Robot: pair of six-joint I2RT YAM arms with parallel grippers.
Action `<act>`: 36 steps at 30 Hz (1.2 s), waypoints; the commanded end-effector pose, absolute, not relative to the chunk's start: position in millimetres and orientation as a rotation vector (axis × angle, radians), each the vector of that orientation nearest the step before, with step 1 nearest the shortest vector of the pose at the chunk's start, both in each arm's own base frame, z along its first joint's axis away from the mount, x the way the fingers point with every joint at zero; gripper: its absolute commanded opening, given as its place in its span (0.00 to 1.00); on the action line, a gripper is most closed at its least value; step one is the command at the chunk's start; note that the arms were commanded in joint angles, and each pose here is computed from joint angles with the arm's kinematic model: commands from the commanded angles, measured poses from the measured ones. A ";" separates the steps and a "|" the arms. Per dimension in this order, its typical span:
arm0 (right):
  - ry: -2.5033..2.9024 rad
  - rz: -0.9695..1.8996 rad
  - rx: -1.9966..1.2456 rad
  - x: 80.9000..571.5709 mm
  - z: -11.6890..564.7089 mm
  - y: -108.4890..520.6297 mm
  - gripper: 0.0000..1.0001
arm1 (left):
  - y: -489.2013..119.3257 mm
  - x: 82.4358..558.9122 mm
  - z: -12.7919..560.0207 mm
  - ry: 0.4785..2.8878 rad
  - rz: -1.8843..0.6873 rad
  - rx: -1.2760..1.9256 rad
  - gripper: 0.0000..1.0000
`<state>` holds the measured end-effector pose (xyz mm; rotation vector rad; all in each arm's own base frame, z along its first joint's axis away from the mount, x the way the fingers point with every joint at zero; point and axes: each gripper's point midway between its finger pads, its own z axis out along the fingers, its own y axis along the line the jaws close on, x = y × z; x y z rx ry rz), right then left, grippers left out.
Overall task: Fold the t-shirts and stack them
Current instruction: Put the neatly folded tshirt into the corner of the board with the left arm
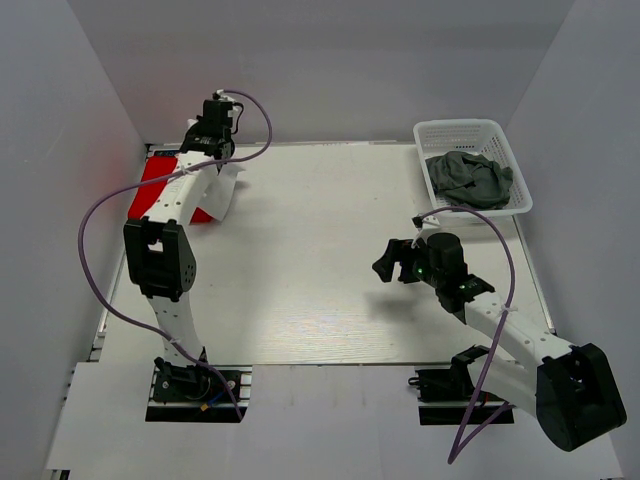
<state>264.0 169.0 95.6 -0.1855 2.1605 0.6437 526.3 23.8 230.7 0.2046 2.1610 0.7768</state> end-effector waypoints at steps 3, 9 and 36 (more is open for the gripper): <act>2.108 0.661 -0.217 271.2 109.4 173.8 0.90 | 33.9 516.2 299.5 2.042 0.797 0.155 0.00; 2.113 0.662 -0.207 271.7 110.6 173.8 0.90 | 42.1 514.2 313.0 2.021 0.790 0.163 0.00; 2.213 0.627 -0.205 297.4 110.3 183.9 0.90 | 132.4 574.4 207.6 2.127 0.971 0.020 0.00</act>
